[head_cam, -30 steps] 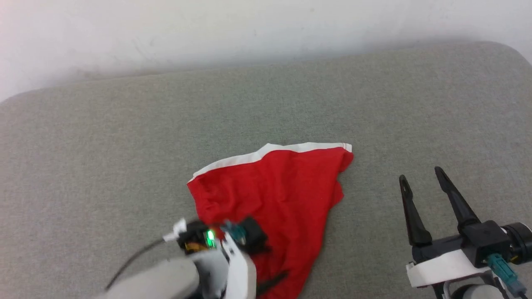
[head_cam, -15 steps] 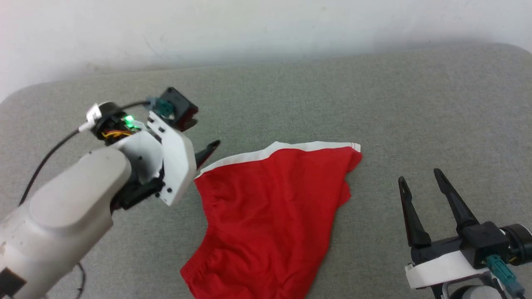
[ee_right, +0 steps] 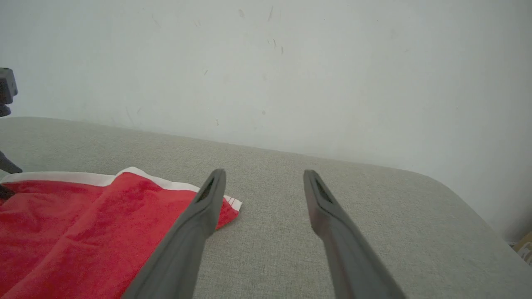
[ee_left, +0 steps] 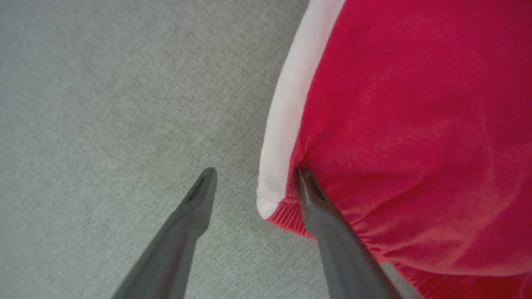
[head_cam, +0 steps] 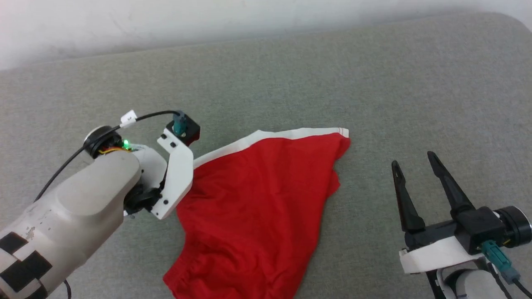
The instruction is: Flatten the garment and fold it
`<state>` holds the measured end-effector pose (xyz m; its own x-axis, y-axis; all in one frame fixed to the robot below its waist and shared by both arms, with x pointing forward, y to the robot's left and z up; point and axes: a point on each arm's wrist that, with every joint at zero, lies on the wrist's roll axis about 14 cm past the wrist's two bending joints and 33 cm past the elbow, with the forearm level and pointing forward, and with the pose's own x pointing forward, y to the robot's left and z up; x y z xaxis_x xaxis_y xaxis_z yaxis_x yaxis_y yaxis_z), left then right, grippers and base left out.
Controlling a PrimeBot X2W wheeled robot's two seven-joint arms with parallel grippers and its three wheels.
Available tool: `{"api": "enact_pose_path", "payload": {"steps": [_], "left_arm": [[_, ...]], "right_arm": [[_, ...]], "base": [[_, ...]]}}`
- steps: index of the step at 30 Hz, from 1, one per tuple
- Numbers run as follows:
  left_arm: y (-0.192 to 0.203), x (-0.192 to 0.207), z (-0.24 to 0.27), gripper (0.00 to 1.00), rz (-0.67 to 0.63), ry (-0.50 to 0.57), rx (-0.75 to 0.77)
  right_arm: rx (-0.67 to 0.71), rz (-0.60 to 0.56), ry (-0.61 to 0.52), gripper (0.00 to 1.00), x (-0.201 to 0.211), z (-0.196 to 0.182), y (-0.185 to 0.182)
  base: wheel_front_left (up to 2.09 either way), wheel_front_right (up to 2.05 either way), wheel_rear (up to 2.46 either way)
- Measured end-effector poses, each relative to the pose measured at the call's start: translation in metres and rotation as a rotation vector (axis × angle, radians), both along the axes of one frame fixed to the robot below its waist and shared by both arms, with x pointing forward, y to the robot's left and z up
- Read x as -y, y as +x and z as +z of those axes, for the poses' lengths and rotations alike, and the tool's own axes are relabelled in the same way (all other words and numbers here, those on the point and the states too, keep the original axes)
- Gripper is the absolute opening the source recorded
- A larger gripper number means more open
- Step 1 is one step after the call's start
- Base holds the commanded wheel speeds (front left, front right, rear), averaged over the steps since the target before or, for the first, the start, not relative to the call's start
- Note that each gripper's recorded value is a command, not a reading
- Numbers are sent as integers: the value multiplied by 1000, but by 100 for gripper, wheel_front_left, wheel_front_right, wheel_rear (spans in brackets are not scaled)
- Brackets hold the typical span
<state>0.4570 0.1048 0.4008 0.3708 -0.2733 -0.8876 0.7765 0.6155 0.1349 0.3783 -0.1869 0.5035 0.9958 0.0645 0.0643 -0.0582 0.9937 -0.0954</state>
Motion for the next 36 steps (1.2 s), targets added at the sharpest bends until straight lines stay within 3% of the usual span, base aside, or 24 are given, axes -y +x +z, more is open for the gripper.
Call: {"api": "enact_pose_path", "payload": {"steps": [4, 5, 6, 15, 18, 27, 31, 36], "left_arm": [[-5, 1, -15, 100, 11, 22, -75], [-6, 2, -16, 41, 5, 30, -84], [-7, 3, -16, 0, -1, 33, -88], [-6, 14, 5, 0, -13, -124, 23], [-7, 11, 12, 0, 5, -162, 44], [0, -1, 27, 0, 30, -201, 114], [4, 2, 27, 0, 25, -216, 126], [13, 3, 24, 0, 23, -225, 141]], "right_arm": [[-14, -18, -5, 100, 6, -4, 1], [-17, -21, -6, 100, 7, -5, 1], [-20, -20, -11, 100, 8, -6, 1], [96, 90, -189, 100, 14, 34, 37], [60, 158, -232, 100, 10, 37, 59], [-475, 428, -397, 100, -28, -13, 96], [-726, 461, -512, 100, -20, -37, 98], [-918, 493, -527, 100, -27, -59, 107]], "base": [[0, 0, 0], [0, 0, 0], [0, 0, 0], [0, 0, 0], [0, 0, 0], [0, 0, 0], [0, 0, 0], [0, 0, 0]]}}
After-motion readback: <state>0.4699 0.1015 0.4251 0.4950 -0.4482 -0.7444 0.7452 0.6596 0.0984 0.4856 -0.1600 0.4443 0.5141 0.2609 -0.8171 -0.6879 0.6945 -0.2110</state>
